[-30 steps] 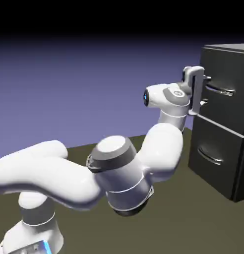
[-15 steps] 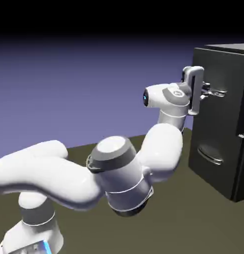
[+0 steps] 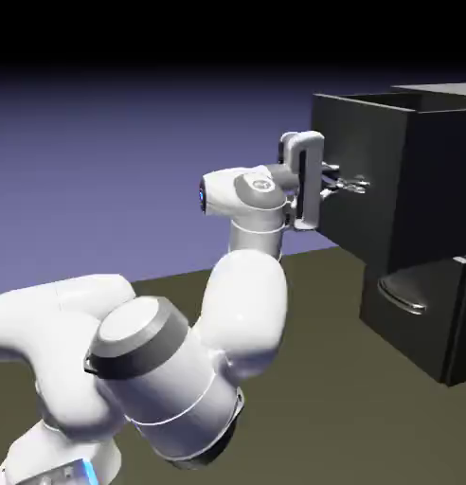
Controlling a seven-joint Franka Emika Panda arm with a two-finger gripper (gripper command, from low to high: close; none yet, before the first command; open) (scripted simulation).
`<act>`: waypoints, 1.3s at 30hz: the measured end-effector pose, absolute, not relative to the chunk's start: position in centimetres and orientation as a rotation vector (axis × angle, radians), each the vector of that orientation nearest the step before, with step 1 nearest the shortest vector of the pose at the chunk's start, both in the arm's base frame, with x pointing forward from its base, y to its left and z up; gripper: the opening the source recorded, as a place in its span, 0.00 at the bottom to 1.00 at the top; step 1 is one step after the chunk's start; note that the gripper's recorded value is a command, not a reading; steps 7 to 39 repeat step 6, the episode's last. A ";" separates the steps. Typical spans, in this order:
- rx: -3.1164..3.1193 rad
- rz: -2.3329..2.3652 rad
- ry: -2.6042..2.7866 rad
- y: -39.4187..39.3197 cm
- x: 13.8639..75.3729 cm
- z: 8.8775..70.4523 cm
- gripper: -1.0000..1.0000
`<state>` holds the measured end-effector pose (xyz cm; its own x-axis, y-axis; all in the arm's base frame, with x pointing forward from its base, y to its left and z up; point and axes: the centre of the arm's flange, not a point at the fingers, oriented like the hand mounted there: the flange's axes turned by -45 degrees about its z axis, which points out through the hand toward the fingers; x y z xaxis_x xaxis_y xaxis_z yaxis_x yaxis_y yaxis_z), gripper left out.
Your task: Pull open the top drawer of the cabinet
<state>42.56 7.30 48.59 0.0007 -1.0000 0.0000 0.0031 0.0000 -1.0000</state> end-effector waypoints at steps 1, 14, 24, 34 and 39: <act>-1.207 -1.210 1.206 7.3 41.3 48.6 0.00; -1.210 -1.209 1.209 7.3 38.8 48.6 1.00; -1.210 -1.209 1.209 7.3 38.8 48.6 1.00; -1.210 -1.209 1.209 7.3 38.8 48.6 1.00; -1.210 -1.209 1.209 7.3 38.8 48.6 1.00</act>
